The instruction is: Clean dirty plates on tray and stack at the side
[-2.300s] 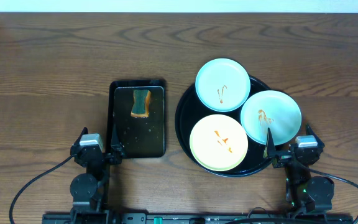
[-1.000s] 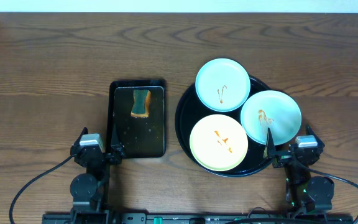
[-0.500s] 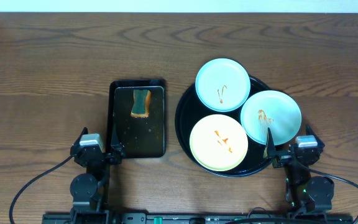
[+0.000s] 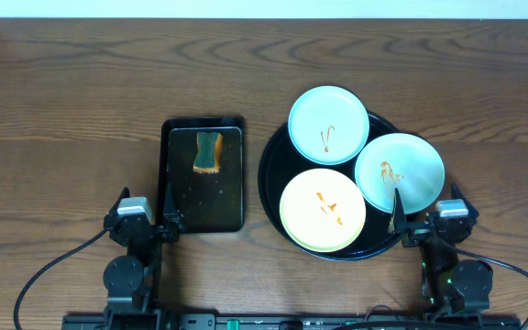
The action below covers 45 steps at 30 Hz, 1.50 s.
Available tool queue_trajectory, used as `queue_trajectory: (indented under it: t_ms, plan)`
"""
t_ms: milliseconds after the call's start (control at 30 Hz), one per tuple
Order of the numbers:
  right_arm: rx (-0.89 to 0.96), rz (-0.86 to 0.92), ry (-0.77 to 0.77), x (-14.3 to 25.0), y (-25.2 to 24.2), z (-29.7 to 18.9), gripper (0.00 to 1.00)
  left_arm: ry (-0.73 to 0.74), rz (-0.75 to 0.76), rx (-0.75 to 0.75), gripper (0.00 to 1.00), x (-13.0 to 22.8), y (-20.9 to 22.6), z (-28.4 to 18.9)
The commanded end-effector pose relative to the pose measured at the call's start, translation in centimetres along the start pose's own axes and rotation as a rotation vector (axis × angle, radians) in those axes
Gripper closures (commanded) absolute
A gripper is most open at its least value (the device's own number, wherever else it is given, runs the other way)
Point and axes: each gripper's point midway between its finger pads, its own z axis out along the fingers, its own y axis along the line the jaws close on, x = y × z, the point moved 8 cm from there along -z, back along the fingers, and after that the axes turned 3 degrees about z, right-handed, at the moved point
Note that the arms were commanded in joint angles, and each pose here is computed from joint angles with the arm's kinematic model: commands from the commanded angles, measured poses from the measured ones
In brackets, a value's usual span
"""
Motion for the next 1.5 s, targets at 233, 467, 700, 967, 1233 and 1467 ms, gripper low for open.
queue_trajectory:
  t_ms: [233, 467, 700, 967, 1233, 1467]
  plan:
    - [0.006, 0.033, -0.002, 0.0, -0.2, 0.0, 0.01, 0.049, 0.008, -0.012, 0.18, 1.1, 0.2, 0.1]
    - [0.019, 0.114, 0.001, 0.0, -0.3, 0.0, 0.01, 0.048, -0.062, -0.019, 0.18, -1.1, 0.2, -0.4]
    - [0.044, 0.177, 0.122, -0.2, -0.4, -0.5, 0.01, 0.212, -0.048, -0.037, 0.18, -3.3, 0.1, -0.2]
    - [0.021, 0.271, 0.298, -3.4, 0.0, -0.6, 0.01, 0.45, -0.026, -0.053, 0.17, -6.8, -0.2, 2.0]
    - [0.03, 0.279, 0.531, -5.3, 0.0, 0.8, 0.01, 0.742, -0.02, -0.021, 0.18, -7.2, -0.8, 3.6]
    - [-0.087, 0.301, 0.585, -7.5, 1.0, 2.0, 0.01, 0.831, -0.016, -0.024, 0.17, -7.1, -0.8, 3.0]
